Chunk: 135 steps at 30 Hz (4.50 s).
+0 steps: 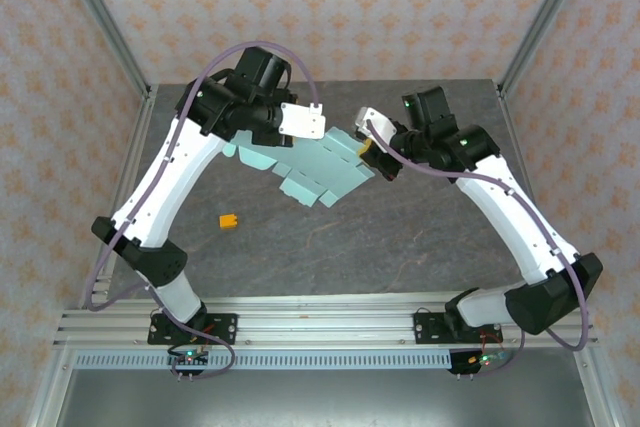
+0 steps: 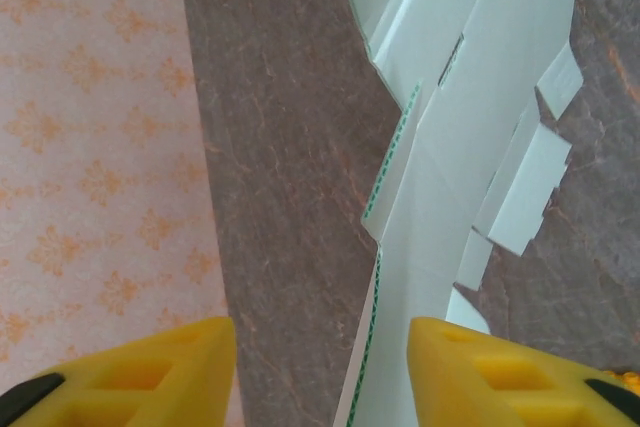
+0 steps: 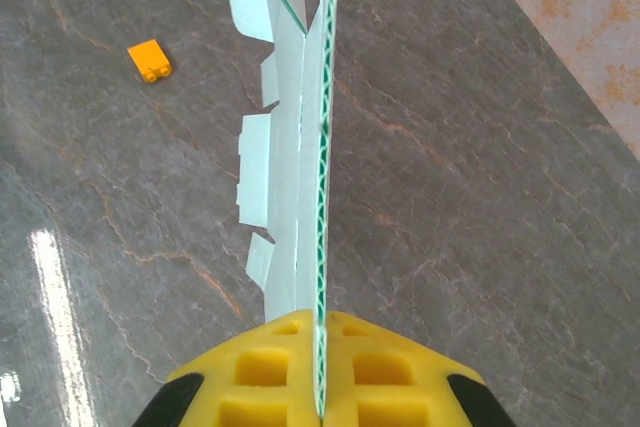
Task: Fold the paper box
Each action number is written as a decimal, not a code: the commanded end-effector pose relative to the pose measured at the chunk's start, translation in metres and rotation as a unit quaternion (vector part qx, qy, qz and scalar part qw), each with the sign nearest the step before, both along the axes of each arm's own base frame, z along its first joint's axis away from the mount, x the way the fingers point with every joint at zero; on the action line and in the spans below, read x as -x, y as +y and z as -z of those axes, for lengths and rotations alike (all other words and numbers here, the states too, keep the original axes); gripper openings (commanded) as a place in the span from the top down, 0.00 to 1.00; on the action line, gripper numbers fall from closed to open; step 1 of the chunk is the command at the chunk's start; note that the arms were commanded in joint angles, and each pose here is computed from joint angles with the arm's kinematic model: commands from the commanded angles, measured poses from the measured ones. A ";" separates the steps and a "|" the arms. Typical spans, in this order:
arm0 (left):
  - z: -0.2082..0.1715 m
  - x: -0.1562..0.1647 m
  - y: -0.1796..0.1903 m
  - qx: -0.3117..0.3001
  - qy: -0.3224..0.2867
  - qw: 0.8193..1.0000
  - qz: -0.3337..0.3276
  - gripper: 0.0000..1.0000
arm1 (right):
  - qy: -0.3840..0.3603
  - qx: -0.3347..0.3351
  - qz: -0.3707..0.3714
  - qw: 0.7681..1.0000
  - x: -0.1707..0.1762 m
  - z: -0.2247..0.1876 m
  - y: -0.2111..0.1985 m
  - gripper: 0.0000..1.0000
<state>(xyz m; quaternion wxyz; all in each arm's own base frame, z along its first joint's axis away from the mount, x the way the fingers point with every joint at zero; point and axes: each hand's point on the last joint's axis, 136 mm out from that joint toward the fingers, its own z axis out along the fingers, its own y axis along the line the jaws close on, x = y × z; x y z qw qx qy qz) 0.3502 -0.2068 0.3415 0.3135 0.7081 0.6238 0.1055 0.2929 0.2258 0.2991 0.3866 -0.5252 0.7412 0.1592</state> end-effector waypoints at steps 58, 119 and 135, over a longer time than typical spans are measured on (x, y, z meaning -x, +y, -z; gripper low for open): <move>-0.032 0.044 0.003 0.445 0.253 0.853 -0.102 1.00 | -0.034 -0.293 -0.040 0.955 -0.007 -0.085 -0.022 0.42; -0.006 0.057 -0.007 0.373 0.254 0.885 -0.112 0.84 | 0.109 -0.148 -0.051 0.982 0.028 -0.023 0.014 1.00; 0.004 0.065 -0.004 0.391 0.283 0.866 -0.131 1.00 | 0.071 -0.151 -0.031 0.985 0.018 -0.028 0.011 0.78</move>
